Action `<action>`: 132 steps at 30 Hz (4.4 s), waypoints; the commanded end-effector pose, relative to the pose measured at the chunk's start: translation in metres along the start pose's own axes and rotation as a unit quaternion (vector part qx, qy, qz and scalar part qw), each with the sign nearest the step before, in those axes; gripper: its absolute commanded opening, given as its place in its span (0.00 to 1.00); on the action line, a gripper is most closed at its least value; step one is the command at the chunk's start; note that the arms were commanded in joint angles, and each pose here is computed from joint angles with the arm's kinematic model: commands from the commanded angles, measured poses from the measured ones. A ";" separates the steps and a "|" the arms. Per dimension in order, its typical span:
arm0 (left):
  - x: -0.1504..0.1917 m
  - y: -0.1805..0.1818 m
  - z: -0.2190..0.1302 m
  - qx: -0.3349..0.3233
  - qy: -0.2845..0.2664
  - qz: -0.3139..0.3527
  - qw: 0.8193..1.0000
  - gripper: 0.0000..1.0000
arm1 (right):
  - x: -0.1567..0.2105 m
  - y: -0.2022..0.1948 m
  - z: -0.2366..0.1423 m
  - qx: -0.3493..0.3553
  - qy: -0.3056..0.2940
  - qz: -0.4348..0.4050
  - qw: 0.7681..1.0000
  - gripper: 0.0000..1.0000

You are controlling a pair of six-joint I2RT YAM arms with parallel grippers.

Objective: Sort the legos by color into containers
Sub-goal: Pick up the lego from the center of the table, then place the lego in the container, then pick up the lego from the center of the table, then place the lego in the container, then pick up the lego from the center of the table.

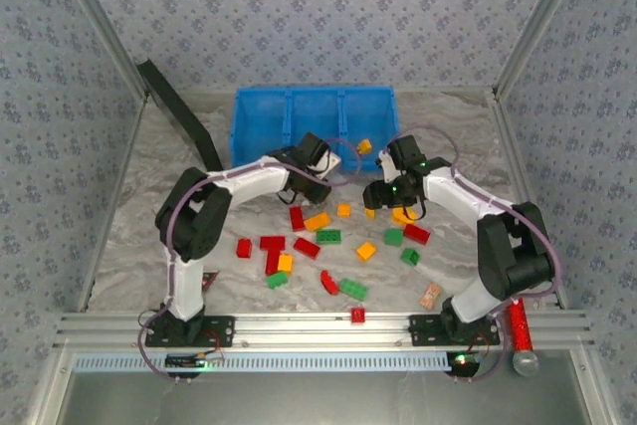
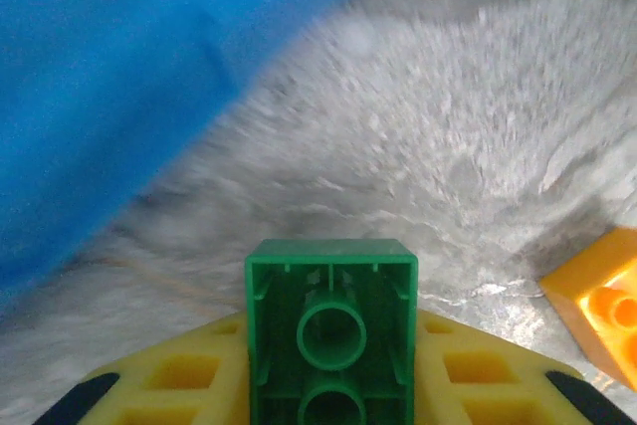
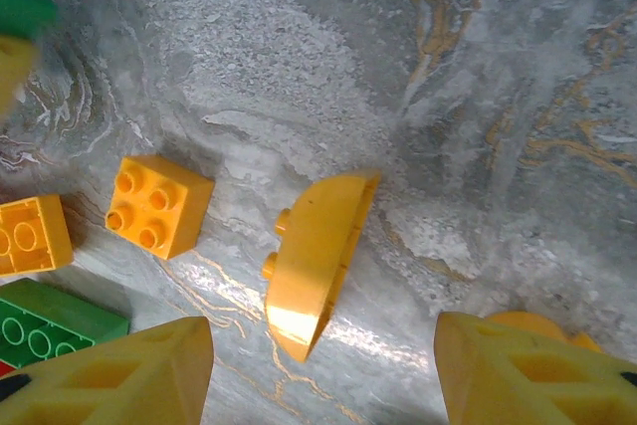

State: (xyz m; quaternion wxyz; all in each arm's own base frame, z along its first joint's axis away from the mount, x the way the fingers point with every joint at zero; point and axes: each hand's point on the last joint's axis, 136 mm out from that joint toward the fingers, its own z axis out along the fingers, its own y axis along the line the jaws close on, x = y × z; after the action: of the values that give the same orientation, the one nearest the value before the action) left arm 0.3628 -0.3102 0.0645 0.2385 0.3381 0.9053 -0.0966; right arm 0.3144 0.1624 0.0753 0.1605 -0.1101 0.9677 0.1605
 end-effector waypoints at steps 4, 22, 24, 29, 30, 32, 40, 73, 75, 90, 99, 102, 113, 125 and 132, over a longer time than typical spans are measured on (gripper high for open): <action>-0.071 0.025 -0.071 -0.031 -0.120 -0.045 0.991 0.21 | -0.012 0.010 0.005 -0.007 -0.015 0.009 1.000 0.62; -0.123 0.101 0.009 -0.067 -0.117 -0.149 0.980 0.21 | -0.007 0.014 0.030 0.021 0.014 0.004 1.000 0.62; -0.121 0.101 0.020 -0.065 -0.107 -0.151 0.981 0.22 | -0.007 0.014 0.034 0.026 0.020 0.001 0.999 0.62; -0.108 0.099 0.046 -0.055 -0.079 -0.161 0.982 0.23 | -0.004 0.012 0.045 0.037 0.037 -0.006 0.999 0.61; -0.105 0.098 0.051 -0.053 -0.075 -0.164 0.982 0.23 | -0.004 0.011 0.046 0.043 0.040 -0.010 0.998 0.61; -0.100 0.097 0.057 -0.051 -0.066 -0.169 0.982 0.24 | -0.004 0.009 0.049 0.056 0.047 -0.017 0.997 0.60; -0.083 0.091 0.074 -0.044 -0.042 -0.179 0.982 0.29 | 0.000 0.006 0.054 0.073 0.058 -0.028 0.995 0.58; -0.111 0.070 -0.138 -0.032 -0.206 -0.165 0.964 0.68 | -0.086 0.017 -0.037 0.094 -0.070 -0.059 0.991 0.27; -0.083 0.067 -0.146 -0.043 -0.192 -0.184 0.963 0.68 | -0.109 0.012 -0.047 0.101 -0.093 -0.061 0.989 0.27; 0.052 0.014 -0.119 -0.043 -0.079 -0.275 0.957 0.69 | -0.194 -0.011 0.002 0.125 -0.117 -0.071 0.983 0.27; 0.073 0.007 -0.079 -0.040 -0.037 -0.302 0.952 0.69 | -0.191 -0.019 0.037 0.123 -0.088 -0.070 0.986 0.27; 0.075 0.002 -0.068 -0.028 -0.027 -0.318 0.947 0.69 | -0.188 -0.021 0.044 0.125 -0.080 -0.072 0.986 0.28; 0.084 0.002 -0.040 -0.051 -0.002 -0.346 0.937 0.70 | -0.187 -0.023 0.051 0.120 -0.083 -0.076 0.986 0.37; 0.080 0.001 -0.017 -0.056 0.004 -0.356 0.933 0.68 | -0.186 -0.014 0.028 0.106 -0.103 -0.086 0.985 0.38; 0.078 0.006 -0.013 -0.069 -0.007 -0.366 0.928 0.63 | -0.178 -0.008 0.007 0.099 -0.118 -0.087 0.984 0.39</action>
State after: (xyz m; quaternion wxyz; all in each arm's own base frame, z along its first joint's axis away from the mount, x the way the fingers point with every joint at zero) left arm 0.2999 -0.2507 0.0305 0.1963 -0.0232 0.9736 -0.1142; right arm 0.4838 0.1870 0.1018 0.2687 -0.1526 0.9496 0.0522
